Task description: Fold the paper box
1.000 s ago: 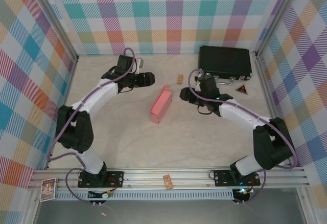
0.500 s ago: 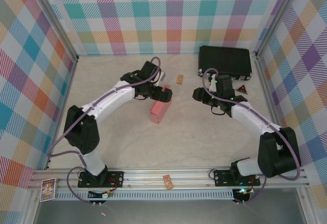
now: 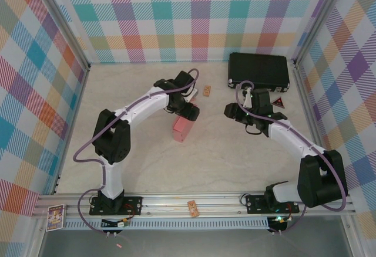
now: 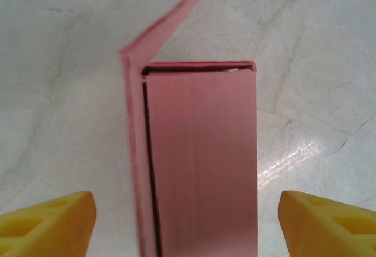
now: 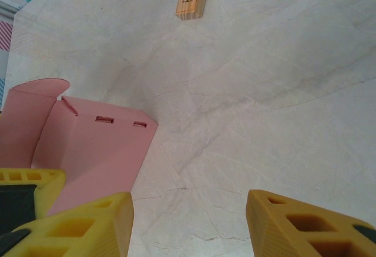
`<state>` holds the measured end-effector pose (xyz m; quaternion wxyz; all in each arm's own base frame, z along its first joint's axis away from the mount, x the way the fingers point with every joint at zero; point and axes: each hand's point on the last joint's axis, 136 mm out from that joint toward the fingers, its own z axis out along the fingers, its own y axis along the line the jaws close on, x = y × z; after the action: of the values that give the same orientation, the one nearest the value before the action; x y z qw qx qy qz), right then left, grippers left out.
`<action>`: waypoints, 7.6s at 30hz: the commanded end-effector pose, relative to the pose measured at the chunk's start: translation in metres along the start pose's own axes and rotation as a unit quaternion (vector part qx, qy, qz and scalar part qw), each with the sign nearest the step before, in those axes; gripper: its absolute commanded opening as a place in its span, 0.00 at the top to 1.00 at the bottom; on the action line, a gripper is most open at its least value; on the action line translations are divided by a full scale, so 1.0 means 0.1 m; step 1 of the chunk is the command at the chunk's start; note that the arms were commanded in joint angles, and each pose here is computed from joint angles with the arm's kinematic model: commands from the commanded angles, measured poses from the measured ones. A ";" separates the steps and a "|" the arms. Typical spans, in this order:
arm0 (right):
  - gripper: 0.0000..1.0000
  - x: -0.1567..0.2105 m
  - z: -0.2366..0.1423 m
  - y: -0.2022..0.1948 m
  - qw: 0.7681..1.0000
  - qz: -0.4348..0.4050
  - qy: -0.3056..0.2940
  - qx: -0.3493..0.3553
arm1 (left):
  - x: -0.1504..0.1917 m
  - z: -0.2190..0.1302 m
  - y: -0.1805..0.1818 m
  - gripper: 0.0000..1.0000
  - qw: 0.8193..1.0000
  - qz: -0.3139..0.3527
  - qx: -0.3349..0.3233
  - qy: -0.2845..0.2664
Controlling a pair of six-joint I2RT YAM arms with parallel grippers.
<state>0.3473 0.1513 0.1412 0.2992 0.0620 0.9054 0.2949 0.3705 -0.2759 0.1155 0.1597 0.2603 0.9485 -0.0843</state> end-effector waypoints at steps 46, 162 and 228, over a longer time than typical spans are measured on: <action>0.46 0.18 -0.15 -0.18 1.000 0.026 0.010 0.012 | 0.17 0.07 -0.61 0.48 0.828 0.525 0.196 0.030; 0.62 0.51 0.25 0.83 0.949 -0.145 0.252 -0.125 | 0.29 -0.58 0.08 0.70 0.950 -0.211 0.217 -0.078; 0.83 0.65 0.37 0.76 0.951 -0.130 0.260 -0.104 | 0.54 -0.48 0.22 0.79 0.970 -0.190 0.142 -0.044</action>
<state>0.3170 0.2478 0.1407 0.1114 -0.1680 0.9141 0.3518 0.3324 -0.2181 0.1350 0.1489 0.0739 0.9491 -0.2675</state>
